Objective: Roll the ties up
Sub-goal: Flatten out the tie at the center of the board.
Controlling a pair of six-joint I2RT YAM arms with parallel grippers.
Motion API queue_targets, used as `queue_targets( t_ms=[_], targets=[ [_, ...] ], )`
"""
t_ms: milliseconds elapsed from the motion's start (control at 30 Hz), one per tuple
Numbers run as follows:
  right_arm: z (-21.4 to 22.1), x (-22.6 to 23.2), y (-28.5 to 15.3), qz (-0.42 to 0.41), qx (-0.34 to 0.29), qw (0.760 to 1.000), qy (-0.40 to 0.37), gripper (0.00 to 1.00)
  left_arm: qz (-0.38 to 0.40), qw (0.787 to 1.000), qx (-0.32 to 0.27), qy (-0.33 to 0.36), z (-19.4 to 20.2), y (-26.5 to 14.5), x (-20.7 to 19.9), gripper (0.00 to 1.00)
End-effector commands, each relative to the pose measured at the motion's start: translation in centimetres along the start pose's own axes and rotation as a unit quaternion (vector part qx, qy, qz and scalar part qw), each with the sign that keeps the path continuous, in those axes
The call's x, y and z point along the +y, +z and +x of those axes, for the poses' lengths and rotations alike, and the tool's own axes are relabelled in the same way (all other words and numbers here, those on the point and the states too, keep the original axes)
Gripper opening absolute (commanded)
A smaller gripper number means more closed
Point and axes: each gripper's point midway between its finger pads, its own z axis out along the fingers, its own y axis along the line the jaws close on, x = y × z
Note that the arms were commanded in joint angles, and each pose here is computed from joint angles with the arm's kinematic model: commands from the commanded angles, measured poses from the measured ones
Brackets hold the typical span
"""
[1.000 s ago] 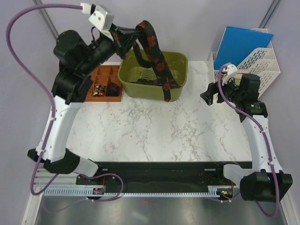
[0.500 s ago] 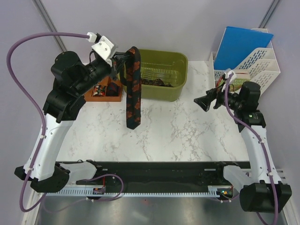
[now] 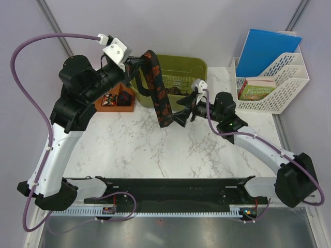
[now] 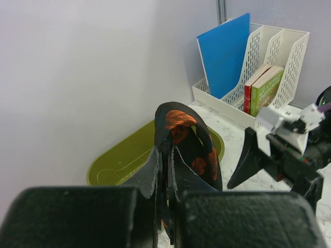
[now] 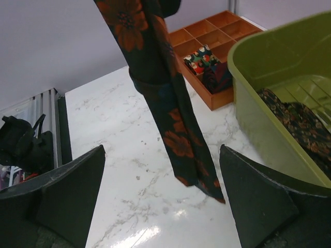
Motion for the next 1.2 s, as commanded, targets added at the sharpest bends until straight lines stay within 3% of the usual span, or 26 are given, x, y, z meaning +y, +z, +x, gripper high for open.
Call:
queue_targets(
  t_ms=[0, 100, 333, 367, 400, 433, 467, 533, 567, 600, 667, 733, 767, 833, 867, 933, 967, 1033, 1067, 1133, 1167],
  targets=[
    [-3.5, -1.3, 3.5, 0.018, -0.061, 0.994, -0.088, 0.98, 0.001, 0.999, -0.041, -0.015, -2.1, 0.1, 0.0, 0.02],
    [-3.4, -2.4, 4.7, 0.026, -0.060, 0.993, -0.101, 0.98, -0.007, 0.999, -0.041, -0.014, -2.1, 0.0, 0.2, 0.02],
    [0.1, 2.9, 9.0, -0.087, -0.033, 0.993, -0.075, 0.94, -0.065, 0.997, -0.042, -0.014, -2.3, -0.7, 2.3, 0.02],
    [0.7, 3.5, 9.7, -0.098, -0.028, 0.992, -0.068, 0.90, -0.081, 0.996, -0.040, -0.014, -2.2, -0.9, 3.0, 0.02],
    [0.8, 4.6, 10.1, -0.116, -0.029, 0.991, -0.059, 0.72, -0.089, 0.995, -0.038, -0.013, -2.0, -1.2, 3.3, 0.02],
    [1.4, 5.9, 10.6, -0.133, -0.023, 0.989, -0.054, 0.61, -0.100, 0.994, -0.038, -0.010, -2.2, -1.7, 3.7, 0.02],
    [1.4, 6.4, 10.8, -0.140, -0.022, 0.989, -0.053, 0.41, -0.127, 0.991, -0.031, 0.003, -1.9, -2.1, 4.7, 0.02],
    [2.4, 6.9, 10.6, -0.151, 0.000, 0.988, -0.038, 0.23, -0.166, 0.986, -0.016, 0.017, -1.1, -2.9, 6.0, 0.02],
    [2.5, 6.6, 10.5, -0.147, 0.007, 0.988, -0.042, 0.06, -0.206, 0.977, -0.007, 0.048, -1.1, -4.4, 7.4, 0.02],
    [4.0, 6.4, 10.0, -0.143, 0.046, 0.988, -0.030, 0.00, -0.220, 0.973, 0.011, 0.066, 0.4, -4.6, 7.9, 0.02],
    [4.9, 5.8, 8.4, -0.142, 0.085, 0.986, -0.034, 0.00, -0.270, 0.954, 0.015, 0.127, 0.3, -7.9, 9.1, 0.02],
    [4.9, 5.4, 6.7, -0.160, 0.110, 0.979, -0.055, 0.00, -0.256, 0.946, 0.056, 0.192, 3.9, -8.7, 8.4, 0.02],
    [6.2, 5.4, 5.3, -0.167, 0.167, 0.971, -0.036, 0.00, -0.246, 0.945, 0.073, 0.203, 6.0, -9.9, 7.5, 0.02],
    [7.0, 4.8, 3.1, -0.182, 0.219, 0.958, -0.035, 0.00, -0.212, 0.948, 0.122, 0.205, 10.0, -11.1, 5.8, 0.18],
    [7.9, 4.8, 0.7, -0.201, 0.271, 0.940, -0.053, 0.00, -0.145, 0.958, 0.149, 0.195, 13.4, -10.7, 3.3, 0.46],
    [9.3, 2.8, -2.3, -0.202, 0.327, 0.922, -0.049, 0.00, -0.047, 0.966, 0.205, 0.149, 18.4, -12.3, -1.2, 0.85],
    [10.0, 3.1, -5.5, -0.230, 0.374, 0.897, -0.055, 0.00, -0.006, 0.967, 0.223, 0.126, 21.1, -12.5, -3.2, 0.99],
    [11.4, 1.3, -8.9, -0.233, 0.426, 0.873, -0.044, 0.00, 0.003, 0.966, 0.239, 0.097, 23.0, -12.8, -4.2, 1.00],
    [12.5, 1.2, -11.8, -0.248, 0.469, 0.847, -0.037, 0.00, 0.020, 0.965, 0.247, 0.089, 23.8, -12.6, -4.9, 1.00],
    [14.0, -1.1, -14.4, -0.211, 0.509, 0.834, -0.019, 0.00, 0.030, 0.959, 0.273, 0.069, 25.3, -11.7, -5.1, 1.00],
    [15.5, -1.8, -16.5, -0.203, 0.543, 0.815, -0.020, 0.00, 0.045, 0.955, 0.285, 0.065, 25.7, -11.6, -5.5, 0.99]
  ],
)
